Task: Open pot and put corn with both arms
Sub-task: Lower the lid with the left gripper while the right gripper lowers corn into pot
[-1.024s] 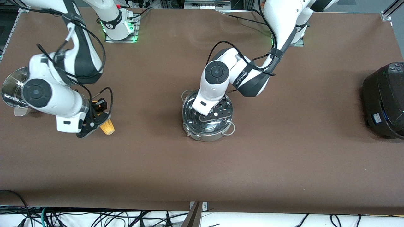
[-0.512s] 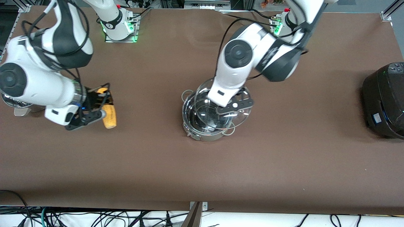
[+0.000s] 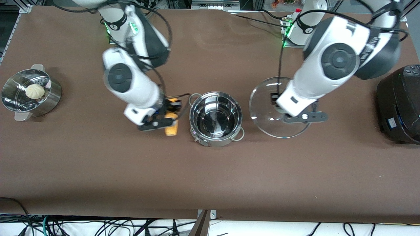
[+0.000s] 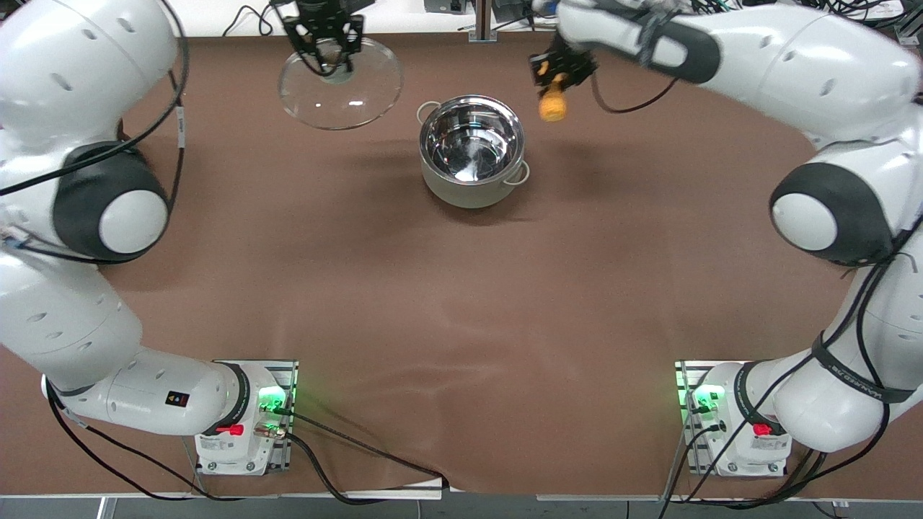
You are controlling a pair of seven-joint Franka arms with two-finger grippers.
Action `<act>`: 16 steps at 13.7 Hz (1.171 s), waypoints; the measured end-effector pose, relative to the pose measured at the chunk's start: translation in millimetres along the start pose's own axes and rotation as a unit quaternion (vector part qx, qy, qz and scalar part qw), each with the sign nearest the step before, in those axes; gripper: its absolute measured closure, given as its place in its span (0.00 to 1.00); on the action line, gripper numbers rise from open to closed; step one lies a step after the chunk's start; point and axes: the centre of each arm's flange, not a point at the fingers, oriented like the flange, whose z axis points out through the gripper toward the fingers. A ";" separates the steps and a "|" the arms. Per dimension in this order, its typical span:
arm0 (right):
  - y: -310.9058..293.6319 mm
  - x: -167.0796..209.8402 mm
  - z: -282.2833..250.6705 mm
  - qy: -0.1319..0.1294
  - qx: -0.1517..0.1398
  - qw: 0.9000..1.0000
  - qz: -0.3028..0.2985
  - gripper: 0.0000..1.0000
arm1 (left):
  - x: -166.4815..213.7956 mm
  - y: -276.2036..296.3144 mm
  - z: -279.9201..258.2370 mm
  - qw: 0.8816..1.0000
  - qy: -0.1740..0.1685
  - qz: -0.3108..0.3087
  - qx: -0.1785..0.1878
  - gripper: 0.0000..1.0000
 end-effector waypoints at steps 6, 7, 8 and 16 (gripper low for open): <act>-71.0 -24.5 87.3 0.027 0.017 0.996 0.085 0.67 | -25.6 -142.8 127.5 0.998 0.032 0.047 -0.002 0.49; -79.1 -31.0 94.3 0.023 0.015 0.995 0.091 0.69 | -27.5 -143.3 157.5 0.998 0.031 0.047 -0.004 0.49; -86.2 -37.4 102.2 0.019 0.013 0.995 0.096 0.70 | -27.5 -144.8 185.4 0.998 0.034 0.046 -0.008 0.49; -97.4 -43.7 164.3 0.036 0.021 0.995 0.092 0.66 | -2.1 -175.9 305.9 0.999 0.019 0.015 -0.039 0.49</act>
